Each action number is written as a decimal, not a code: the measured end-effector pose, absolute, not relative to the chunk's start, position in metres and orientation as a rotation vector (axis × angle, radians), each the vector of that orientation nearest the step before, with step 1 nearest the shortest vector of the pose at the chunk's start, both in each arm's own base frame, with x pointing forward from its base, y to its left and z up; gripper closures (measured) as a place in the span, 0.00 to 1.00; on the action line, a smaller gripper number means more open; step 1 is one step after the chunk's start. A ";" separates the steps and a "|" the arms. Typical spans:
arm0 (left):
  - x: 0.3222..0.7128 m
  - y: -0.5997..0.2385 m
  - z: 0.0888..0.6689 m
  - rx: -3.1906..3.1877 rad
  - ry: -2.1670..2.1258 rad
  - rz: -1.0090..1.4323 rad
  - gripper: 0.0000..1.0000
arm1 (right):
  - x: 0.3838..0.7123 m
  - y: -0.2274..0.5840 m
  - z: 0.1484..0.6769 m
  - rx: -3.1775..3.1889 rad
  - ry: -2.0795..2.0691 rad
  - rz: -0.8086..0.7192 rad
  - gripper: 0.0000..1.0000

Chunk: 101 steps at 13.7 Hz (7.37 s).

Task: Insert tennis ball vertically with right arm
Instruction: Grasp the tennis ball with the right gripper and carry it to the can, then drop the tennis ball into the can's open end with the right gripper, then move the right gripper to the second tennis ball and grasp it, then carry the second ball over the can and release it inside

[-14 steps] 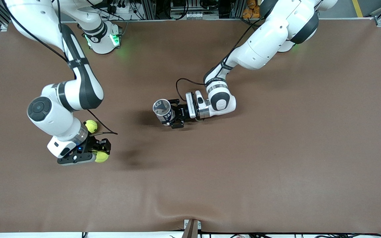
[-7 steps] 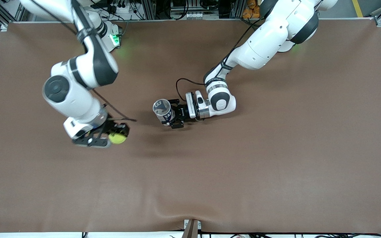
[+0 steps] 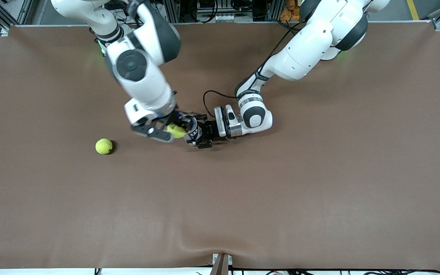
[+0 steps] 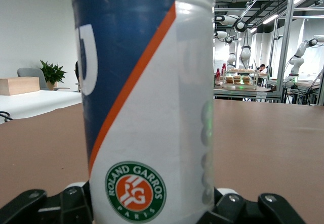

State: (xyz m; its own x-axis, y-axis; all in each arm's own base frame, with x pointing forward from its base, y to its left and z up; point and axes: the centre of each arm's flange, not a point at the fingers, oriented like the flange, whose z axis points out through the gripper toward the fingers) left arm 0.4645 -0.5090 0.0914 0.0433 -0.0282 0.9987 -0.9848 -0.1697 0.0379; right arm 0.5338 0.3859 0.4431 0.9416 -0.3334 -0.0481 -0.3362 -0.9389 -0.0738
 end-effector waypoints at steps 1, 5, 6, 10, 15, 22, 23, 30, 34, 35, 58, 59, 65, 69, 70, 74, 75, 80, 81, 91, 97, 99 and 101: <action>0.464 -0.509 0.091 1.376 -1.117 1.287 0.34 | 0.526 0.394 0.440 -3.027 0.533 0.075 0.33; 0.464 -0.509 0.091 1.377 -1.115 1.287 0.34 | 0.516 0.397 0.431 -3.072 0.553 0.147 0.33; 0.464 -0.509 0.091 1.378 -1.114 1.287 0.34 | 0.516 0.396 0.430 -3.075 0.556 0.152 0.33; 0.464 -0.509 0.091 1.379 -1.113 1.287 0.34 | 0.516 0.396 0.425 -3.082 0.559 0.162 0.33; 0.464 -0.509 0.091 1.379 -1.113 1.287 0.34 | 0.516 0.397 0.423 -3.083 0.560 0.164 0.18; 0.464 -0.510 0.091 1.379 -1.112 1.287 0.34 | 0.521 0.392 0.427 -3.081 0.575 0.154 0.00; 0.464 -0.510 0.091 1.378 -1.112 1.287 0.34 | 0.525 0.385 0.429 -3.090 0.594 0.158 0.00; 0.462 -0.511 0.090 1.391 -1.091 1.288 0.30 | 0.590 0.223 0.445 -3.245 0.429 0.335 0.00; 0.461 -0.512 0.089 1.393 -1.085 1.288 0.26 | 0.602 0.133 0.394 -3.241 0.355 0.474 0.00; 0.461 -0.512 0.089 1.393 -1.083 1.288 0.27 | 0.601 0.119 0.375 -3.237 0.367 0.470 0.00; 0.456 -0.515 0.086 1.399 -1.073 1.294 0.29 | 0.574 0.031 0.188 -3.263 0.372 0.345 0.08; 0.456 -0.515 0.086 1.399 -1.073 1.294 0.28 | 0.573 0.031 0.187 -3.263 0.370 0.349 0.08; 0.456 -0.515 0.086 1.399 -1.073 1.293 0.28 | 0.582 0.071 0.213 -3.267 0.287 0.323 0.33; 0.456 -0.515 0.086 1.399 -1.073 1.294 0.28 | 0.597 0.185 0.313 -3.221 0.320 0.320 0.33; 0.456 -0.515 0.086 1.399 -1.073 1.294 0.28 | 0.597 0.213 0.340 -3.207 0.336 0.313 0.33; 0.456 -0.515 0.085 1.399 -1.073 1.293 0.27 | 0.577 0.303 0.412 -3.164 0.455 0.314 0.33; 0.456 -0.515 0.085 1.398 -1.073 1.293 0.27 | 0.570 0.322 0.424 -3.145 0.503 0.307 0.33; 0.456 -0.515 0.085 1.398 -1.073 1.293 0.27 | 0.526 0.402 0.444 -3.112 0.649 0.266 0.33; 0.456 -0.515 0.085 1.398 -1.073 1.293 0.27 | 0.520 0.409 0.443 -3.117 0.649 0.268 0.33; 0.456 -0.515 0.085 1.400 -1.070 1.294 0.34 | 0.521 0.405 0.434 -3.138 0.680 0.299 0.33; 0.456 -0.515 0.085 1.400 -1.070 1.294 0.34 | 0.530 0.407 0.427 -3.113 0.691 0.251 0.33; 0.456 -0.515 0.085 1.400 -1.070 1.294 0.34 | 0.531 0.406 0.427 -3.112 0.691 0.250 0.33; 0.456 -0.515 0.085 1.400 -1.070 1.294 0.34 | 0.531 0.406 0.427 -3.112 0.692 0.249 0.33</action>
